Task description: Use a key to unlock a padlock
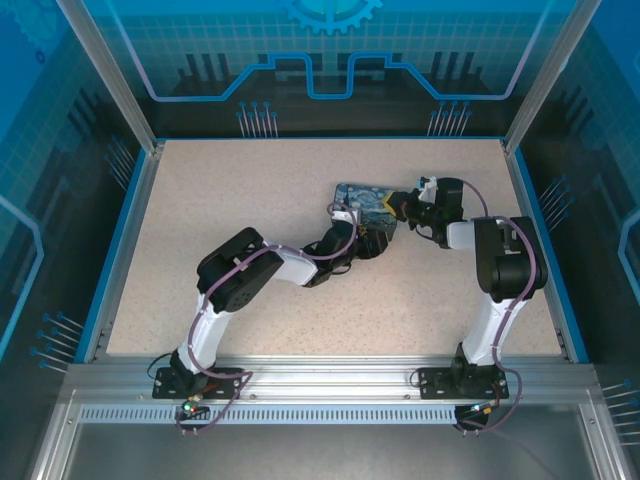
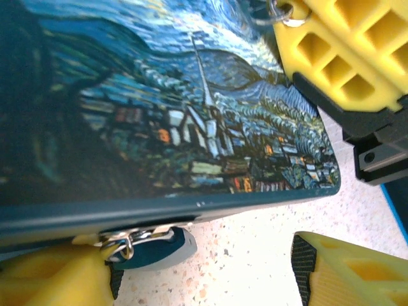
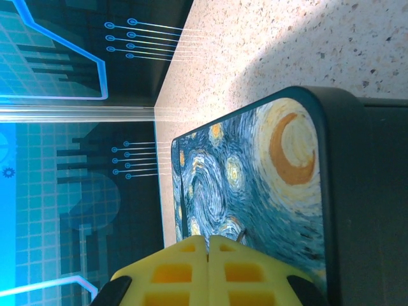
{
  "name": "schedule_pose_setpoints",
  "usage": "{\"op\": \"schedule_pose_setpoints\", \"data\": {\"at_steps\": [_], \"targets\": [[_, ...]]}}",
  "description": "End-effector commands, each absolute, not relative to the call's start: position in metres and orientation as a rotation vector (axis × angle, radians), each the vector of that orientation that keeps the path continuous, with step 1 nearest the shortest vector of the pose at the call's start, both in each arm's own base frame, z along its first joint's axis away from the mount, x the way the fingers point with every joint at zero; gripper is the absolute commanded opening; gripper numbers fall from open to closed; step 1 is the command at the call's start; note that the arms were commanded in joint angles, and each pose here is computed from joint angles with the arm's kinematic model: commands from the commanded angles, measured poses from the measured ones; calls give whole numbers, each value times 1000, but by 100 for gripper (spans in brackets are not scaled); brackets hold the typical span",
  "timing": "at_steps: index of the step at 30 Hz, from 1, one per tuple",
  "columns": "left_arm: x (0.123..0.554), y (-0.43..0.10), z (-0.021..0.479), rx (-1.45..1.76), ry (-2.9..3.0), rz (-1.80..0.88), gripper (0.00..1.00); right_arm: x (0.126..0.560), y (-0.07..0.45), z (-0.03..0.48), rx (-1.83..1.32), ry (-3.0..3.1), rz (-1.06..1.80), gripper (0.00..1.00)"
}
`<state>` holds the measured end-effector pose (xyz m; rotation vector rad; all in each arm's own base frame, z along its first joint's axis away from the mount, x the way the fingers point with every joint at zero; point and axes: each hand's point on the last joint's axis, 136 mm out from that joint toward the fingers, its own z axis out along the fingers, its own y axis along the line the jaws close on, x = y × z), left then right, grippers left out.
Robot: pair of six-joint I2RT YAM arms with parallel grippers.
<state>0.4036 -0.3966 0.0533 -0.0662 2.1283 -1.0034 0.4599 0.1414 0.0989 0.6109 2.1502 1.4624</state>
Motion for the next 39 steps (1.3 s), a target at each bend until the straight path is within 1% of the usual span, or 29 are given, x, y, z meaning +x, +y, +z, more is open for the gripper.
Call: {"op": "schedule_pose_setpoints", "data": {"at_steps": [1, 8, 13, 15, 28, 30, 32, 35, 39], "targets": [[407, -404, 67, -109, 2042, -1137, 68, 445, 143, 58, 706, 2265, 1432, 0], [407, -403, 70, -131, 2031, -1137, 67, 446, 144, 57, 708, 2267, 1437, 0], [408, -399, 67, -184, 2012, -1140, 63, 445, 144, 54, 713, 2272, 1435, 0], [408, -398, 66, -211, 1995, -1150, 60, 445, 144, 53, 717, 2272, 1435, 0], [406, -394, 65, -298, 1940, -1141, 55, 444, 146, 48, 719, 2278, 1438, 0], [406, -394, 62, -313, 1936, -1146, 53, 444, 146, 47, 722, 2280, 1437, 0], [406, -392, 60, -333, 1931, -1153, 47, 443, 146, 46, 723, 2282, 1436, 0], [406, -393, 59, -345, 1922, -1167, 45, 443, 146, 46, 723, 2283, 1436, 0], [407, -394, 60, -350, 1914, -1172, 46, 443, 146, 44, 724, 2285, 1438, 0]]}}
